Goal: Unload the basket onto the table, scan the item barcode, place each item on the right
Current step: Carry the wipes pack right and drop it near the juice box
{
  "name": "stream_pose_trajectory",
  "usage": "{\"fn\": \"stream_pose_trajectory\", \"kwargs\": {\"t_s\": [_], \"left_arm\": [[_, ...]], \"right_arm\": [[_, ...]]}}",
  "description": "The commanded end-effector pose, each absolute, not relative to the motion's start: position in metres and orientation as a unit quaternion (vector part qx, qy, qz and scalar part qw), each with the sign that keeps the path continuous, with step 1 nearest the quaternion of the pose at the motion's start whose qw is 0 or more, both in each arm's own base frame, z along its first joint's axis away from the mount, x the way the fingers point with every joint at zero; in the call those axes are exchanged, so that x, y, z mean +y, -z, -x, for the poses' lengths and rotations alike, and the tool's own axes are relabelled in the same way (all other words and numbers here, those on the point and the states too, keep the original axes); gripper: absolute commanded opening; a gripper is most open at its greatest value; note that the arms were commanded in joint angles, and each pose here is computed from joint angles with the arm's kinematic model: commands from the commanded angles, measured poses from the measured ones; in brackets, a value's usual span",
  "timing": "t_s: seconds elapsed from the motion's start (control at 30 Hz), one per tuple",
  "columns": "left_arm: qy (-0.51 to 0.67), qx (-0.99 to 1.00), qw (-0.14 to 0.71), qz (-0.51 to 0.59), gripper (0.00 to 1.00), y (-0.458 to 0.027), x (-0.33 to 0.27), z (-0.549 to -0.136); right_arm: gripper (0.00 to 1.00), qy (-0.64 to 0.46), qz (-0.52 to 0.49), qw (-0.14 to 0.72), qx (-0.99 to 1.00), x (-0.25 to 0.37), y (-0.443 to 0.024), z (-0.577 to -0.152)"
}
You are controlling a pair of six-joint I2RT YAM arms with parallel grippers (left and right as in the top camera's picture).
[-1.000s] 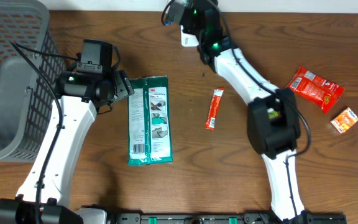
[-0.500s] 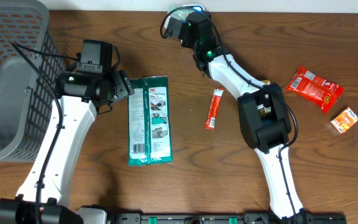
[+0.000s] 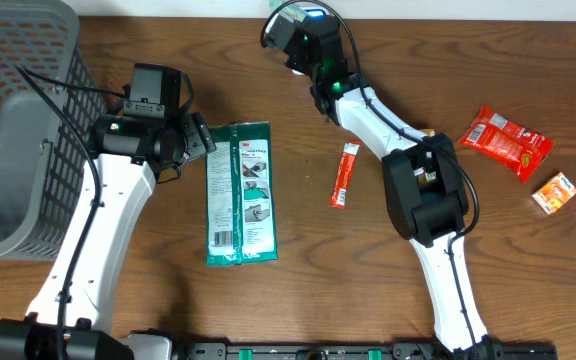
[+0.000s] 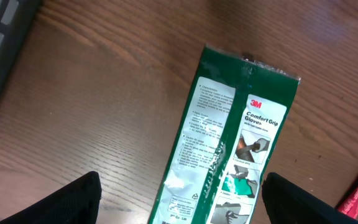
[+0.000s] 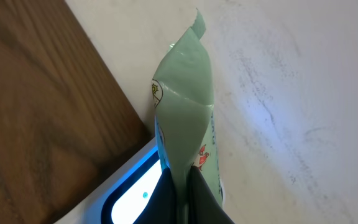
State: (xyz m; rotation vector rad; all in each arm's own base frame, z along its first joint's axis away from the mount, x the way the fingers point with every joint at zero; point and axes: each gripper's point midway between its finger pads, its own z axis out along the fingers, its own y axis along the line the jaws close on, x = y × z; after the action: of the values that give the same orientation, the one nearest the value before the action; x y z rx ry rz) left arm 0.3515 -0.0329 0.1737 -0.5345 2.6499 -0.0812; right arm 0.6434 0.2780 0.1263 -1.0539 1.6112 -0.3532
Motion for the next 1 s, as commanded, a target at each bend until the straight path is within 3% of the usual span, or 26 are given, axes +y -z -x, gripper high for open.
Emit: {"fn": "stream_pose_trajectory", "kwargs": {"t_s": [0.0,0.17,0.37,0.7,0.83,0.97], "left_arm": [[0.024,0.957,0.218,0.191,0.84,-0.175,-0.030,-0.352],[0.024,0.957,0.219,0.191,0.84,-0.175,-0.030,-0.352],[0.024,0.957,0.219,0.191,0.84,-0.175,-0.030,-0.352],[0.024,0.957,0.219,0.191,0.84,-0.175,-0.030,-0.352],[0.024,0.957,0.219,0.191,0.84,-0.175,-0.030,-0.352],[0.024,0.957,0.219,0.191,0.84,-0.175,-0.030,-0.352]], "right_arm": [[0.01,0.115,0.387,0.611,0.681,0.277,-0.202,-0.640],[0.01,0.063,0.330,0.597,0.729,0.253,-0.277,-0.602],[0.01,0.042,0.324,0.488,0.809,0.212,-0.297,-0.528],[0.01,0.040,0.205,0.157,0.965,0.097,-0.206,-0.404],[0.01,0.047,0.154,0.088,0.983,0.059,-0.163,-0.387],[0.01,0.053,0.112,0.075,0.989,0.025,-0.119,-0.388]]}}
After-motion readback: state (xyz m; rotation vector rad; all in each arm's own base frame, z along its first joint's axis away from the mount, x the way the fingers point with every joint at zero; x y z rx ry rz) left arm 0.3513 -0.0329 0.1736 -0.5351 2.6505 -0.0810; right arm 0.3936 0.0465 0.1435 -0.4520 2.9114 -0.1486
